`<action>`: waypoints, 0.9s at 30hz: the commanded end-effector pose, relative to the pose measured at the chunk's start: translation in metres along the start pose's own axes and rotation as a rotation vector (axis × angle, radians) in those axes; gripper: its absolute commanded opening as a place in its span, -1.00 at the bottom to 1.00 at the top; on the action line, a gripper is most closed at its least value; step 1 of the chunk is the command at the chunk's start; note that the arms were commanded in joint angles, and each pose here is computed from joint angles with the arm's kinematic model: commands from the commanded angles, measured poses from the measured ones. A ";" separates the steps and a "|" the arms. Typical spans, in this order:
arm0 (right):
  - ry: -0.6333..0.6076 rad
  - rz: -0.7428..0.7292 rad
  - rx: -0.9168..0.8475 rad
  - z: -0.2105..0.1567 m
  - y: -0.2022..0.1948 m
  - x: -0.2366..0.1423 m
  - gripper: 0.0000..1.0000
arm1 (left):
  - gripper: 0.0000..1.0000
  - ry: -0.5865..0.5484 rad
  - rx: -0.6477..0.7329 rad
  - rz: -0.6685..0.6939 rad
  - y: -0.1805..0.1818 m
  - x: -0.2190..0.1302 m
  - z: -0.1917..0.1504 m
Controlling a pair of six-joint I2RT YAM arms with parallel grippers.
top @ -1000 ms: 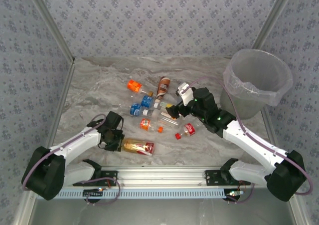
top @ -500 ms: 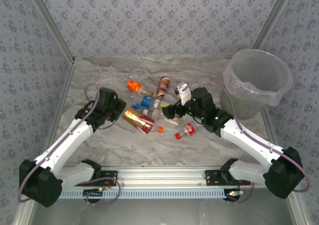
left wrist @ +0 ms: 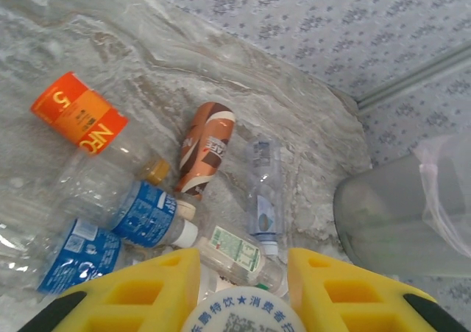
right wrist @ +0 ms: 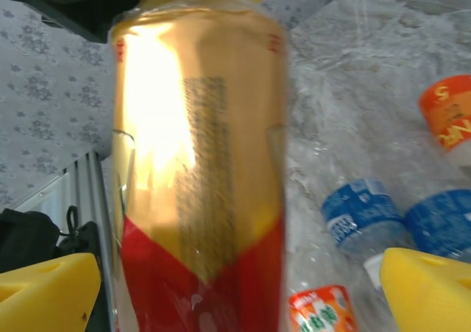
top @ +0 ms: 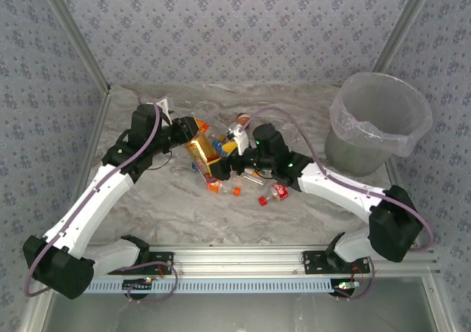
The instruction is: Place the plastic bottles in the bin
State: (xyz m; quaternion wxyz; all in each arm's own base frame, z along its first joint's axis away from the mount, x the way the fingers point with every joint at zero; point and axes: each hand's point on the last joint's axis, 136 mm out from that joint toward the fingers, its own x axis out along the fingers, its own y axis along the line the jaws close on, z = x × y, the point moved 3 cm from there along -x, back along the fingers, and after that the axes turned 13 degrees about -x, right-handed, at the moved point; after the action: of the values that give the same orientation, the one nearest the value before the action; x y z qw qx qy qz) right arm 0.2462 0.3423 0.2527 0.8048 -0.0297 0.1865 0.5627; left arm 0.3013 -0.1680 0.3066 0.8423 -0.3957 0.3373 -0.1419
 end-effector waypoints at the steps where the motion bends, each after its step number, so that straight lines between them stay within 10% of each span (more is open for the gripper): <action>1: -0.046 0.003 0.018 0.016 0.002 0.014 1.00 | -1.00 -0.005 0.067 -0.106 -0.028 -0.004 0.006; 9: 0.030 -0.018 -0.027 0.005 0.013 0.044 0.96 | -1.00 0.014 0.074 -0.110 -0.032 0.002 0.003; 20: 0.081 -0.054 -0.033 -0.003 0.008 0.041 0.35 | -0.96 0.012 0.083 -0.116 -0.035 -0.001 0.004; 25: 0.077 -0.076 -0.035 0.000 0.003 0.033 0.28 | -0.19 0.015 0.089 -0.127 -0.038 -0.004 0.004; 27: 0.077 -0.085 -0.035 0.001 0.000 0.030 0.27 | 0.50 0.016 0.089 -0.129 -0.040 -0.007 0.005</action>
State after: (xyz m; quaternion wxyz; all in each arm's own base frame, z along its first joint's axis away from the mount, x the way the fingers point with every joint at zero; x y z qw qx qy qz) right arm 0.2515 0.3771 0.2272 0.8113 -0.0667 0.2194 0.5378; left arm 0.3036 -0.1839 0.3087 0.8431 -0.3730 0.3433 -0.1793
